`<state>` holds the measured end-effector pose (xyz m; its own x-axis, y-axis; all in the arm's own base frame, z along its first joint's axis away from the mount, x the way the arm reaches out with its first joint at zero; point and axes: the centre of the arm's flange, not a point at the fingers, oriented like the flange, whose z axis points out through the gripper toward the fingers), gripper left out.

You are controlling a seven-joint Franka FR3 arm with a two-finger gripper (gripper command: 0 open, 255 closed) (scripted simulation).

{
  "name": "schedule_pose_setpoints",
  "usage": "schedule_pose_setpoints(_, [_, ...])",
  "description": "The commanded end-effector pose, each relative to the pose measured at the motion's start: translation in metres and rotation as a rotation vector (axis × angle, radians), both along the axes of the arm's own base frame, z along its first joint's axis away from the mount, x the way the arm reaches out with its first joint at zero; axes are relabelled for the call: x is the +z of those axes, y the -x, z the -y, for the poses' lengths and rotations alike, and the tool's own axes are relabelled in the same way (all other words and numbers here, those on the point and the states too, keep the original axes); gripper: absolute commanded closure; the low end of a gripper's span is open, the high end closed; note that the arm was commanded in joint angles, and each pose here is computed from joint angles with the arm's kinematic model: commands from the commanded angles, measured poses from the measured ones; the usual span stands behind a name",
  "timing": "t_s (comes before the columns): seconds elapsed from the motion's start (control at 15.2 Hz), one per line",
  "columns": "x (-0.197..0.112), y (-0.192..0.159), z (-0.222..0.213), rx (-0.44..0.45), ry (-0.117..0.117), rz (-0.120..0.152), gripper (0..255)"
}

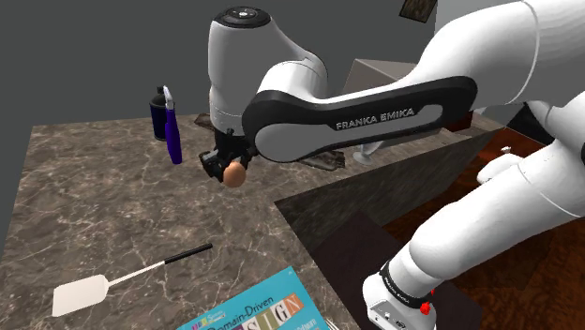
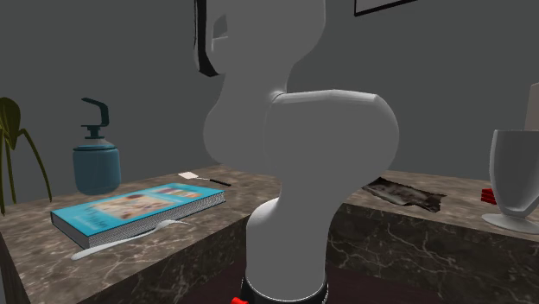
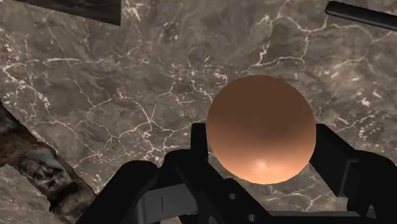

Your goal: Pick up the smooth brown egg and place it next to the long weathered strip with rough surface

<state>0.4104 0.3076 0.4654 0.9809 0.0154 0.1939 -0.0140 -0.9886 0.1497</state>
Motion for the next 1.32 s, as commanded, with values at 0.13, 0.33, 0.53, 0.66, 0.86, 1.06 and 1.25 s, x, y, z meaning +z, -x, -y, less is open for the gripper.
schedule_pose_setpoints(0.13, [0.001, -0.053, 0.009, 0.000, 0.000, 0.001, 255])
schedule_pose_setpoints(0.33, [0.001, -0.092, 0.014, 0.000, 0.000, 0.001, 255])
schedule_pose_setpoints(0.53, [0.001, -0.132, 0.020, 0.000, 0.000, 0.001, 255])
schedule_pose_setpoints(0.66, [0.001, -0.158, 0.024, 0.000, 0.000, 0.001, 255])
schedule_pose_setpoints(0.86, [0.001, -0.197, 0.029, 0.000, 0.000, 0.001, 255])
schedule_pose_setpoints(1.06, [0.002, -0.236, 0.035, 0.000, 0.000, 0.001, 255])
schedule_pose_setpoints(1.25, [0.002, -0.275, 0.040, 0.000, 0.000, 0.001, 255])
